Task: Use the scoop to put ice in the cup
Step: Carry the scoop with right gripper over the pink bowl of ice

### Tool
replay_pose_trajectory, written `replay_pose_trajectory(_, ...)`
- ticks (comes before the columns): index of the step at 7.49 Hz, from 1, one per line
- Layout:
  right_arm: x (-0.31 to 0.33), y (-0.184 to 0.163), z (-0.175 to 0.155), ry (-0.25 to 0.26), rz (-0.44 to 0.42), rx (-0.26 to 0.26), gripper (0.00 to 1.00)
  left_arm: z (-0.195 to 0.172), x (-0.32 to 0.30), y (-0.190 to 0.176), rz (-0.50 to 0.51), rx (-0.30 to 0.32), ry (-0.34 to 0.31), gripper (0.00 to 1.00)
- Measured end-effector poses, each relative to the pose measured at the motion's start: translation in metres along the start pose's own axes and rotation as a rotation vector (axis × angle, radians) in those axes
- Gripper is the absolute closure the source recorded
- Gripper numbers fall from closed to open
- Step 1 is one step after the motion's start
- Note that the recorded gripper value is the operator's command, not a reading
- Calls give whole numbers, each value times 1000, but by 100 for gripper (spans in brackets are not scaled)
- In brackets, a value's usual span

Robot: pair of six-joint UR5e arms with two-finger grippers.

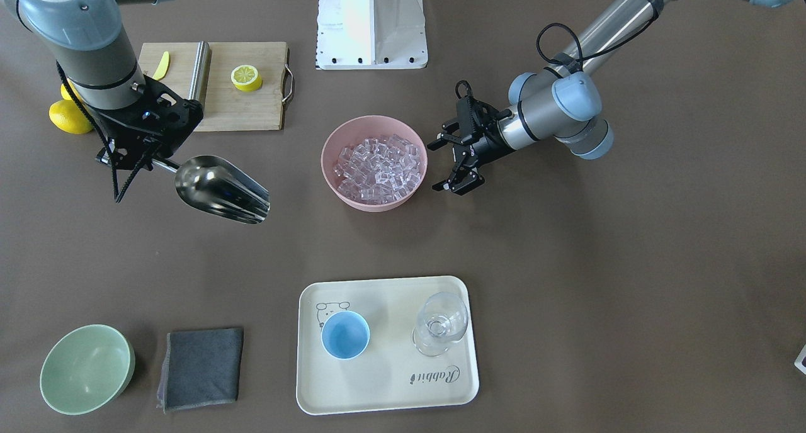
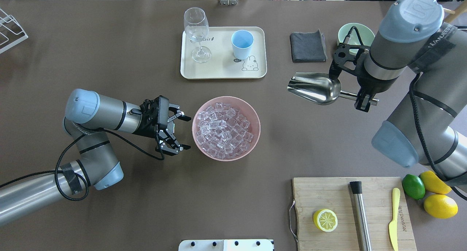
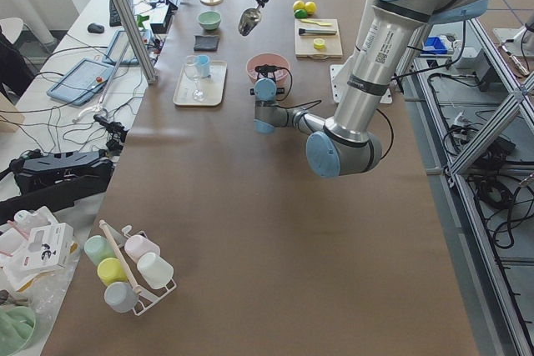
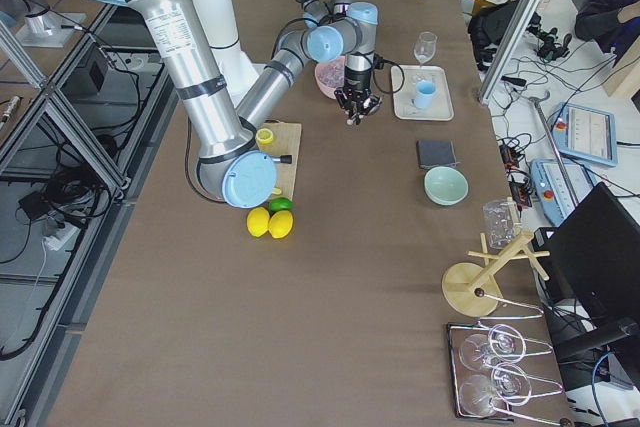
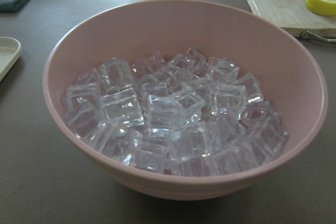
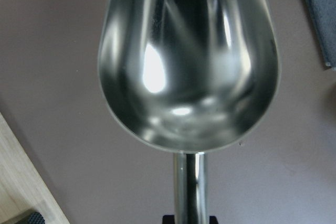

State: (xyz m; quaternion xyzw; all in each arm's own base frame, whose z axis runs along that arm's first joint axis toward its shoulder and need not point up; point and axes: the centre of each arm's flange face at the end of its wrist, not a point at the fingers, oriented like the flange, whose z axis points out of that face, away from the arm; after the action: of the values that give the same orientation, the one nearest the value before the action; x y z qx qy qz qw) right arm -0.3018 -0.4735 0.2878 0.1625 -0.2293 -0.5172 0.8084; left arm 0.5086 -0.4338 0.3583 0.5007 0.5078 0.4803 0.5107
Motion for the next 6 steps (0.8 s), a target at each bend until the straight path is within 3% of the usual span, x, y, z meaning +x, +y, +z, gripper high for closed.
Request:
replay_pose_trajectory(1,-2,-12,-18,17,-29,-23,100,0,0,0,0,1,-1,2)
replay_pose_trajectory(3,-8,-37,-47,-15,-94,-85,100,-1,-1,-1,1,5,-5,2)
replay_pose_trajectory(6,-24,-61,-49,-53,-182,-141,100,-2,-2,-1,3,9,-6,2)
